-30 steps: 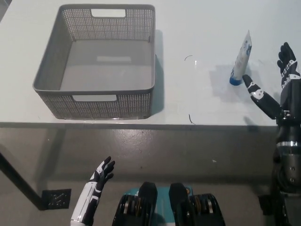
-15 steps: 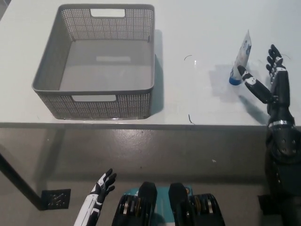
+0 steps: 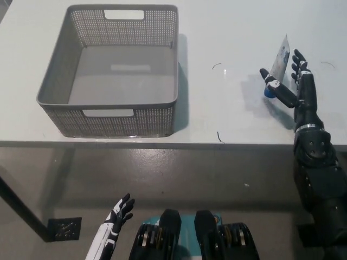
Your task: Use the right hand to pick up a shampoo and place it into a container on the left side
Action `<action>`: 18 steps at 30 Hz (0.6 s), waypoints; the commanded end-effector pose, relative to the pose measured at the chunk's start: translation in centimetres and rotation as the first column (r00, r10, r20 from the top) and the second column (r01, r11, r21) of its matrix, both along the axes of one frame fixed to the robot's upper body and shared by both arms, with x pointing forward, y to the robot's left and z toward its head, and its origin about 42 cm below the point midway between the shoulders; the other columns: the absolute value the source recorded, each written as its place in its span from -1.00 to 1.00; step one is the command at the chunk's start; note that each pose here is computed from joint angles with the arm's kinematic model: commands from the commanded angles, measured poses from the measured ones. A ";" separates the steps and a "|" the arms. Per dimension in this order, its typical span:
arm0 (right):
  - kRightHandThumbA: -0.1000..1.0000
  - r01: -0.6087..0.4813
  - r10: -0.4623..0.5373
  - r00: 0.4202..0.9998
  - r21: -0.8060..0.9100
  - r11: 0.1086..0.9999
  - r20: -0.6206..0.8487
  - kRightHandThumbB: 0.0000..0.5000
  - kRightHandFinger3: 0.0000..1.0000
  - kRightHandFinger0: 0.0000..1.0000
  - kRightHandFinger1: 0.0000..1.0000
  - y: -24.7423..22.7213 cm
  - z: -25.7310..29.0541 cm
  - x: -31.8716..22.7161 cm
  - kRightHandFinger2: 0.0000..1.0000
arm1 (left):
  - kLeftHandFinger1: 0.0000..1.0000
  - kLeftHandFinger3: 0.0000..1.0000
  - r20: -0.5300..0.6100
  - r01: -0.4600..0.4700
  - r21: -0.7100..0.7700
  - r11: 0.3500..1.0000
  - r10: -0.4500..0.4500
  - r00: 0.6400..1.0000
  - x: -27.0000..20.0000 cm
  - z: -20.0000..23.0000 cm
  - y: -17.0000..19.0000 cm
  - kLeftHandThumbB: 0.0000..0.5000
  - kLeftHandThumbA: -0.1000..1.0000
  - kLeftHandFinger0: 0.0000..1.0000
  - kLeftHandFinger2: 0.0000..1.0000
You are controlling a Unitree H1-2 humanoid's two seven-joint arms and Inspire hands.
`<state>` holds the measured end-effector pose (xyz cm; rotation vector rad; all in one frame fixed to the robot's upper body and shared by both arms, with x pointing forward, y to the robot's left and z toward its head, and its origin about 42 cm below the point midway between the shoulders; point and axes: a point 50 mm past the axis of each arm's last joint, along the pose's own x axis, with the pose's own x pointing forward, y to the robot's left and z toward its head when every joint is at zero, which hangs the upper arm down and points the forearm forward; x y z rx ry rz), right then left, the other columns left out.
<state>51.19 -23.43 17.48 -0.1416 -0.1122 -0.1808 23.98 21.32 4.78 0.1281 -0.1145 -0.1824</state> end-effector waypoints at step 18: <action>0.70 0.001 0.002 0.997 0.044 0.999 -0.075 0.42 1.00 1.00 1.00 2.1 4.4 5.0 1.00 | 1.00 1.00 0.055 0.017 -0.019 1.000 -0.016 0.998 0.2 0.8 0.2 -0.70 1.00 1.00 1.00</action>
